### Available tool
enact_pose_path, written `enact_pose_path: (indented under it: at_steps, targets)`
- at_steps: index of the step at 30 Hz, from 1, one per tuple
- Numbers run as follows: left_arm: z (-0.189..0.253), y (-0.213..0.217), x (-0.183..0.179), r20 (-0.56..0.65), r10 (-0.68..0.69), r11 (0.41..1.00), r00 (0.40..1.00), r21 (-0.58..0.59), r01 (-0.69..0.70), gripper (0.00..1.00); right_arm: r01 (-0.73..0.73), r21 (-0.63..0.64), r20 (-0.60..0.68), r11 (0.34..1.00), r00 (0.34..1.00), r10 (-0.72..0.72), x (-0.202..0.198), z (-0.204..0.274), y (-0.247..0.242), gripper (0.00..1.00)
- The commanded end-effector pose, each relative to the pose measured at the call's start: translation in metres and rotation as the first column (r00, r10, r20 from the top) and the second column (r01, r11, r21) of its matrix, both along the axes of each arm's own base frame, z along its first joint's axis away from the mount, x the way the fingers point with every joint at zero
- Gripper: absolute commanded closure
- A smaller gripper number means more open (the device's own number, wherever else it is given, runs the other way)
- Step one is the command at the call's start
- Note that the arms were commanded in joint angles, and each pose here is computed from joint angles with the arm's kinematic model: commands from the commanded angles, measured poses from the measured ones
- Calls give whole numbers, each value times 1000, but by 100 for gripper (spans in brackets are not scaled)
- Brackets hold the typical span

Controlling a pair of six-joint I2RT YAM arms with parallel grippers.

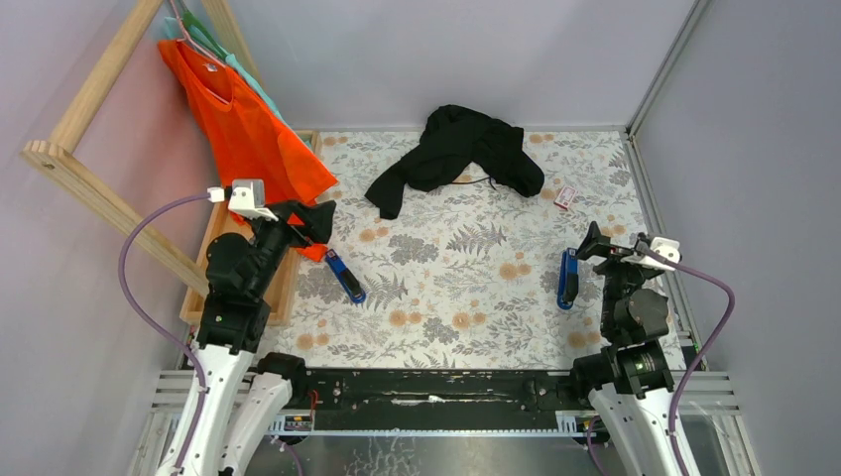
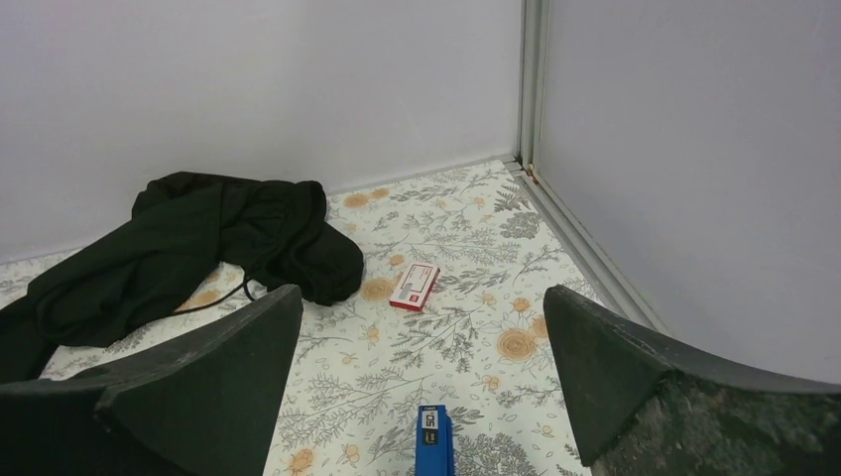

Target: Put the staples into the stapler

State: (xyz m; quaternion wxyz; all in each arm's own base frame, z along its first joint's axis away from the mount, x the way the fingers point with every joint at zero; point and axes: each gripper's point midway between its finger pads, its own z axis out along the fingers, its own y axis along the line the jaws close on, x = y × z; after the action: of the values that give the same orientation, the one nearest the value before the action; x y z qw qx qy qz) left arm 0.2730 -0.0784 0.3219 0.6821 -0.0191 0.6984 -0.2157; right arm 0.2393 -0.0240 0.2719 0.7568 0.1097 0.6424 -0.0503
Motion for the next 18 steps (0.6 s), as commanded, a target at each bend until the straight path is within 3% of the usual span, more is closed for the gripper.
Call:
enact_pose_path:
  at_steps: [1, 10, 18]
  targets:
    - [14, -2, -3, 62, -2, 1000, 998, 11, 1, 0, -23, 1, 17, 1000, 1000, 23, 0, 17, 4, 1]
    - [14, -8, -14, 76, -38, 999, 996, 16, 36, 0, -77, 46, -163, 996, 983, 83, 24, 4, 20, 1]
    - [12, -6, -21, 85, -29, 999, 996, 30, 27, 0, -78, 169, -343, 983, 930, 132, 79, -19, 45, 1]
